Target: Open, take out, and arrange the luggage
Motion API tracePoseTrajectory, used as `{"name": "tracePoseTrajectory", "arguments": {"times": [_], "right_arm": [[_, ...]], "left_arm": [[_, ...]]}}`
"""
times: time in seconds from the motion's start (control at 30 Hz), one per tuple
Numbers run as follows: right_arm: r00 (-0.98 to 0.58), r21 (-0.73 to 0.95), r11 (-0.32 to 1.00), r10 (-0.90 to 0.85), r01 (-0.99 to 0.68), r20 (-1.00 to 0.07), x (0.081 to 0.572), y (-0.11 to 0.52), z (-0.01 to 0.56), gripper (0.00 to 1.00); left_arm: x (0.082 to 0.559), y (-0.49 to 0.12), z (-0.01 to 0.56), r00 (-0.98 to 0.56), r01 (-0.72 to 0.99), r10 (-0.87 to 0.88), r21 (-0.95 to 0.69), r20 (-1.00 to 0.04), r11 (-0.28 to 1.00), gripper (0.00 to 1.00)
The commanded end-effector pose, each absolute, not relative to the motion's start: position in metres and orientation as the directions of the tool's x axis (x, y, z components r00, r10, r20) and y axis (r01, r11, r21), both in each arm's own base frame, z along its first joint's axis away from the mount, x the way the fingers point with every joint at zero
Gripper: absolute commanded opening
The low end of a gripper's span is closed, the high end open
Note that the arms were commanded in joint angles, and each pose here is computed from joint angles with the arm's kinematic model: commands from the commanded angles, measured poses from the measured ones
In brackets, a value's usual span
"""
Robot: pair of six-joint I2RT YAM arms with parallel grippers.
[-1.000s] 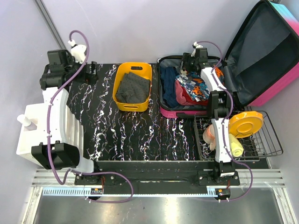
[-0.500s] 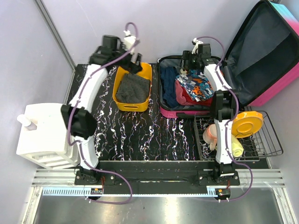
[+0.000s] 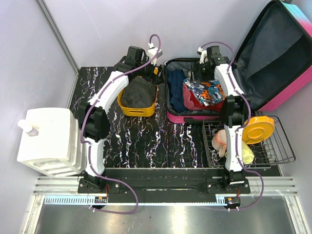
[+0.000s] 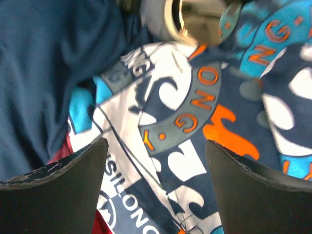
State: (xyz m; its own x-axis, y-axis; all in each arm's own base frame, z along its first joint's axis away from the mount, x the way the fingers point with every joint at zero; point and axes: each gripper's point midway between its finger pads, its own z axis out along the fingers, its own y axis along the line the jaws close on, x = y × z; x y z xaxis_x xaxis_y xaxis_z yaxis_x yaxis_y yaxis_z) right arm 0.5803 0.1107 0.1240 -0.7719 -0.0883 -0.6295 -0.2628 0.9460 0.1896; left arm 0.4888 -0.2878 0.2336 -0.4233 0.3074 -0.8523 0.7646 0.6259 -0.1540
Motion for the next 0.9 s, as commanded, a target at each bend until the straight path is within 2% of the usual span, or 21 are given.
{"name": "tracePoseTrajectory", "arguments": {"times": [0.0, 0.23, 0.3, 0.5, 0.57, 0.63, 0.7, 0.73, 0.87], "right_arm": [[-0.831, 0.203, 0.916, -0.198, -0.346, -0.520, 0.535, 0.113, 0.111, 0.89], [-0.870, 0.169, 0.883, -0.368, -0.437, -0.329, 0.487, 0.089, 0.072, 0.89], [-0.868, 0.191, 0.873, -0.374, -0.448, -0.325, 0.483, 0.088, 0.075, 0.89], [-0.781, 0.240, 0.810, -0.366, -0.535, -0.506, 0.506, 0.106, 0.132, 0.88], [-0.765, 0.236, 0.791, -0.395, -0.565, -0.509, 0.505, 0.106, 0.135, 0.87], [-0.740, 0.187, 0.810, -0.380, -0.556, -0.555, 0.522, 0.103, 0.147, 0.89], [-0.738, 0.152, 0.860, -0.311, -0.487, -0.599, 0.542, 0.095, 0.155, 0.89], [-0.692, 0.145, 0.888, -0.227, -0.435, -0.685, 0.566, 0.098, 0.176, 0.89], [-0.622, 0.207, 0.926, -0.038, -0.316, -0.782, 0.604, 0.103, 0.195, 0.88]], "left_arm": [[0.481, -0.287, 0.257, -0.376, 0.776, 0.281, -0.134, -0.883, 0.616, 0.91], [0.468, -0.275, 0.247, -0.361, 0.786, 0.344, -0.084, -0.867, 0.612, 0.92], [0.466, -0.272, 0.243, -0.360, 0.791, 0.365, -0.074, -0.859, 0.607, 0.92], [0.458, -0.269, 0.238, -0.366, 0.811, 0.385, -0.087, -0.847, 0.579, 0.92], [0.459, -0.264, 0.239, -0.365, 0.810, 0.387, -0.084, -0.847, 0.580, 0.92], [0.461, -0.261, 0.241, -0.359, 0.808, 0.388, -0.075, -0.849, 0.584, 0.92], [0.465, -0.256, 0.244, -0.361, 0.801, 0.378, -0.076, -0.853, 0.594, 0.92], [0.467, -0.254, 0.246, -0.365, 0.796, 0.372, -0.078, -0.854, 0.600, 0.92], [0.473, -0.249, 0.250, -0.367, 0.786, 0.362, -0.077, -0.857, 0.614, 0.92]]}}
